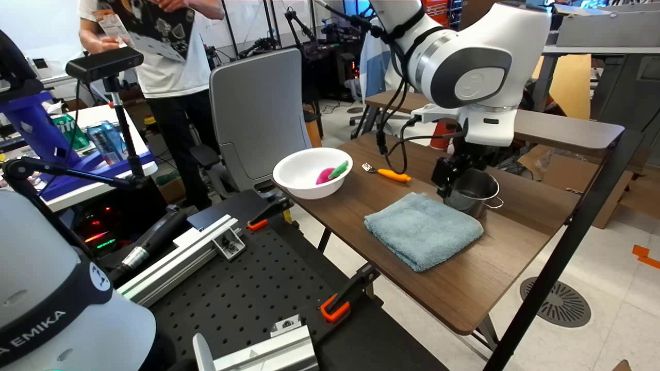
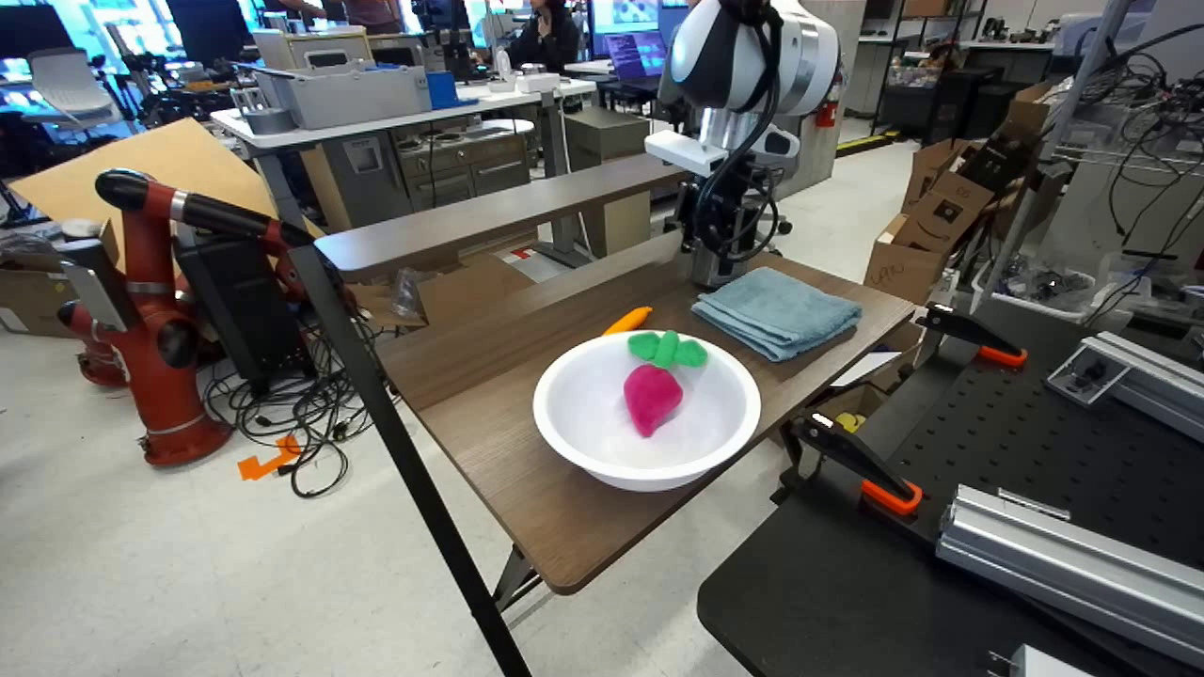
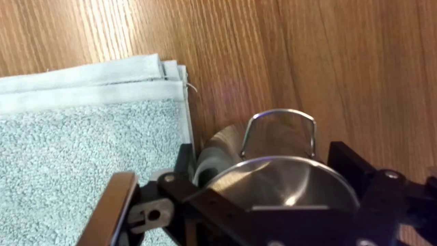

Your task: Slide the silver pot to the right.

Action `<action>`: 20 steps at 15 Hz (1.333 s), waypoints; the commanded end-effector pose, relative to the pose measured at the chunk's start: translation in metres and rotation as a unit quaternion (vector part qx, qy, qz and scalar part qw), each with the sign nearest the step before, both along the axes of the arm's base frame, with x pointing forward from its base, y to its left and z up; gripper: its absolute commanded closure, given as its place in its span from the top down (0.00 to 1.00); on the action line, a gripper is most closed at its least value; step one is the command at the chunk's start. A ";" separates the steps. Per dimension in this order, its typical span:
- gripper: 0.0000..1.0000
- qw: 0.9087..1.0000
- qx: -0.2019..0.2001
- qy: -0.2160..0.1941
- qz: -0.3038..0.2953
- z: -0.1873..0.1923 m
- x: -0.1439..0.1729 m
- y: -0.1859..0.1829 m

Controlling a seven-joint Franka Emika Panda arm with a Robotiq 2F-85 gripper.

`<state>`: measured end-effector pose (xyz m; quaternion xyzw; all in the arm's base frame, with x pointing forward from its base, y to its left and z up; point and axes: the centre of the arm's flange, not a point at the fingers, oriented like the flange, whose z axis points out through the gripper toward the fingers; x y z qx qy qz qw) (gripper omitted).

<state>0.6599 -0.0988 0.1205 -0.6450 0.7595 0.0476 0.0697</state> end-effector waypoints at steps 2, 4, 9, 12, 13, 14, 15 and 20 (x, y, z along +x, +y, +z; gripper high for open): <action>1.00 0.999 0.011 -0.024 -0.022 0.021 -0.018 -0.018; 1.00 0.999 0.013 -0.029 -0.026 0.026 -0.018 -0.022; 1.00 0.999 0.013 -0.031 -0.016 0.031 -0.014 -0.010; 1.00 0.999 0.011 -0.043 -0.008 0.047 -0.021 -0.002; 1.00 0.999 0.010 -0.053 -0.004 0.061 -0.025 0.001; 1.00 0.998 0.004 -0.065 0.000 0.073 -0.029 0.004; 1.00 0.997 -0.003 -0.077 0.006 0.088 -0.034 0.008; 1.00 0.998 -0.003 -0.066 0.007 0.086 -0.014 0.006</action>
